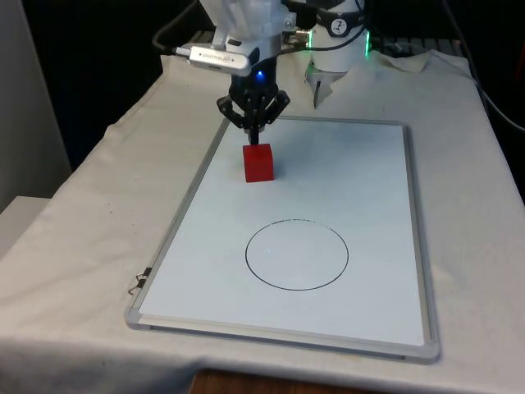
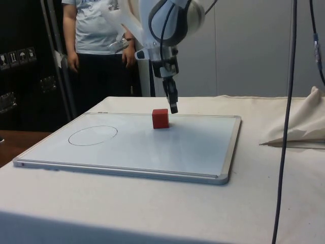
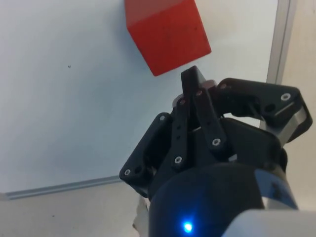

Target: Push the cube into the marked area.

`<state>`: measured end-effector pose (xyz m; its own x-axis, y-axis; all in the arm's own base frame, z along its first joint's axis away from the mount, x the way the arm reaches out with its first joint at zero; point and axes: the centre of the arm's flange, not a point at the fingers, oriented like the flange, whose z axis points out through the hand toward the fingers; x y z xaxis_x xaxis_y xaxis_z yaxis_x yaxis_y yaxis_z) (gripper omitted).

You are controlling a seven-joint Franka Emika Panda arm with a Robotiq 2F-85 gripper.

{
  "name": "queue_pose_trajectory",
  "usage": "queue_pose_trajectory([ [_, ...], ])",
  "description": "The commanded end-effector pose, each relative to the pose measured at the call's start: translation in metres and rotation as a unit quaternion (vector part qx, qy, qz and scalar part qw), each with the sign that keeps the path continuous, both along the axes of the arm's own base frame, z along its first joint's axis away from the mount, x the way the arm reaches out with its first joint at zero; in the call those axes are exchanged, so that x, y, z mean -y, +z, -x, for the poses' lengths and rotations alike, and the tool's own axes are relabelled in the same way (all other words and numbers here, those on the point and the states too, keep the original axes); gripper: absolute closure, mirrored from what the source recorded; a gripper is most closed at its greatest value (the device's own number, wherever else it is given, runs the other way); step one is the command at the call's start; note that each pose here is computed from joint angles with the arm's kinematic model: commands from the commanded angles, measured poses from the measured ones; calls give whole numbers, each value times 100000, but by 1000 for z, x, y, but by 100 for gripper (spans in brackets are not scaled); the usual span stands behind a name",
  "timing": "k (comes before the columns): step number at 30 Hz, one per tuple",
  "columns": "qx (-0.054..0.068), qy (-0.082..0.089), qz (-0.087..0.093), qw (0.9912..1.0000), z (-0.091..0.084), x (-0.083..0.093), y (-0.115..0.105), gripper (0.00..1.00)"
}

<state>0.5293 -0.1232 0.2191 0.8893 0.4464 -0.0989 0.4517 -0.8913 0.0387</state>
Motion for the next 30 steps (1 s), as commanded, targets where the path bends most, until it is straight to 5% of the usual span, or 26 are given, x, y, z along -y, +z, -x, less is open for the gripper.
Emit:
queue_pose_trajectory([
  [1, 912, 322, -164, 99995, -1, -1, 1, 100],
  [7, 2821, 1113, 204, 99954, -2, -2, -1, 100],
  [8, 1803, 832, 353, 99980, -2, -1, -1, 100],
  [9, 3341, 1358, 293, 99935, -3, -3, -1, 100],
  [11, 3887, 1514, 288, 99913, -3, -3, -1, 100],
  [16, 4017, 1643, 687, 99903, -3, -3, -1, 100],
  [17, 5000, 1990, -159, 99855, -5, -5, 0, 100],
  [20, 5405, 2079, -561, 99831, -6, -6, 0, 100],
  [30, 5580, 1617, -3173, 99781, -6, -11, -3, 100],
])
